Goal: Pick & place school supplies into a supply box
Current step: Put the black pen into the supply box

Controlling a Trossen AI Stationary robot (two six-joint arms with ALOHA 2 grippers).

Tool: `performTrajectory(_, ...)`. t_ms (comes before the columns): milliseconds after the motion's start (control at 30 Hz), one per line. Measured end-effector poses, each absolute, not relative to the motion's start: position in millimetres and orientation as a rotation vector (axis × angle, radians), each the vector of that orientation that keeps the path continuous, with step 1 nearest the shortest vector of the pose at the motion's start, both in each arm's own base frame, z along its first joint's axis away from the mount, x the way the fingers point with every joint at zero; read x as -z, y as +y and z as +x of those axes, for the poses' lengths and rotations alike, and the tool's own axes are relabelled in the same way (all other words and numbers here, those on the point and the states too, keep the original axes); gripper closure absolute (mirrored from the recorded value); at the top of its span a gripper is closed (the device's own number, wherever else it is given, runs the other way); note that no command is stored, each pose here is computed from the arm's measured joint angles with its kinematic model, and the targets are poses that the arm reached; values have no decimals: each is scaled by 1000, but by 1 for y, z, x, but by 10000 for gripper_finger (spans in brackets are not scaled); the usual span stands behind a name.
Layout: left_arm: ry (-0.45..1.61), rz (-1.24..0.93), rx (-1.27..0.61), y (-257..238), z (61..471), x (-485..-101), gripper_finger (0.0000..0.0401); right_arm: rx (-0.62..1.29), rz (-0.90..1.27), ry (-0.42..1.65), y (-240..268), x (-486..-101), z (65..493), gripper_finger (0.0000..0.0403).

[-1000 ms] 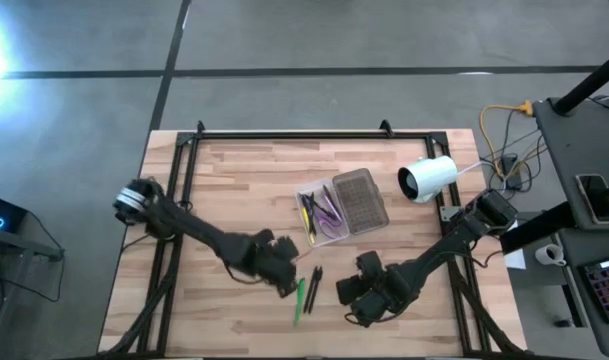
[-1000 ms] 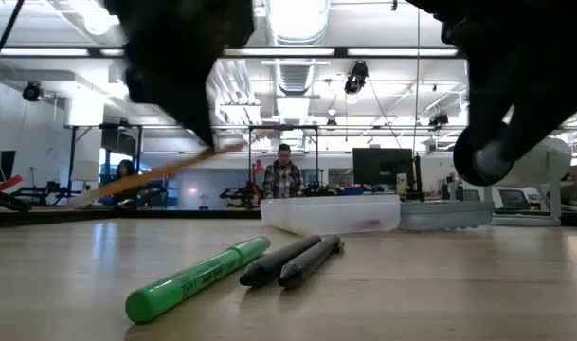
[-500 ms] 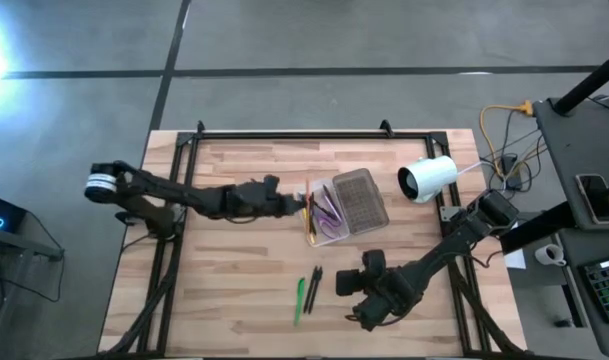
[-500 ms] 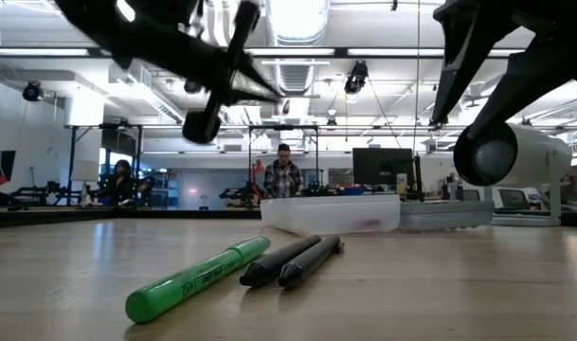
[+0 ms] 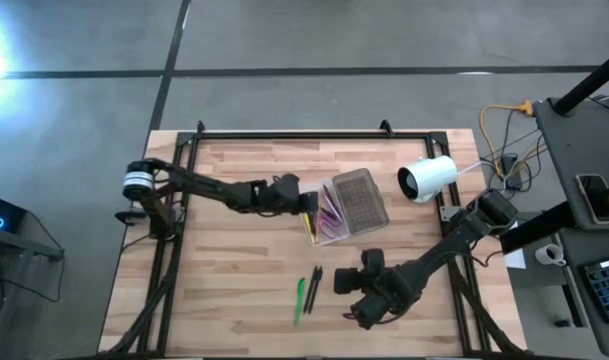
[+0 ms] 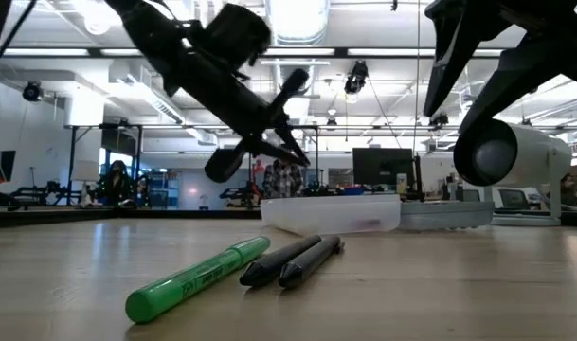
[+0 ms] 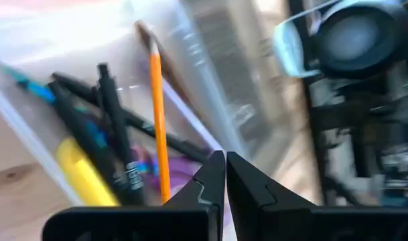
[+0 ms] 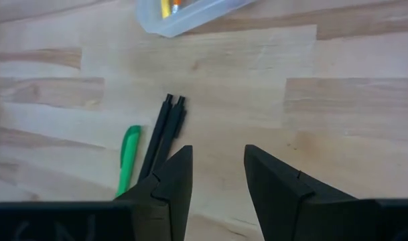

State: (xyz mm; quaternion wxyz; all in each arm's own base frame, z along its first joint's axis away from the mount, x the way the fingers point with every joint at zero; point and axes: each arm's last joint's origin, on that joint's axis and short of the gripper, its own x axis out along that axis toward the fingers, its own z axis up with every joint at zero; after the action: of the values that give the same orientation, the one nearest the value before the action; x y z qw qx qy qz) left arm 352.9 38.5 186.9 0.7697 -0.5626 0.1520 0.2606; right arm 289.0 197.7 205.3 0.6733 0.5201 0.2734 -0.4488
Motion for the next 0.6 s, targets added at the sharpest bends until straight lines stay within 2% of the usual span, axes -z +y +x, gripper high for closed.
performTrajectory(133,316,-1166,-525,37,360,-199,401,1005,1180,617,200,-207,289,275)
performTrajectory(267,324,-986,-401,33,353,-223,401,978,1143,642,203,-208,287,275)
performTrajectory(433,437,-758,-254,1,321,-244,401,907,1118,781,205,-207,290,275)
performTrajectory(600,516,-663,-126,-41,281,-246,401,701,1091,928,204,-199,313,275)
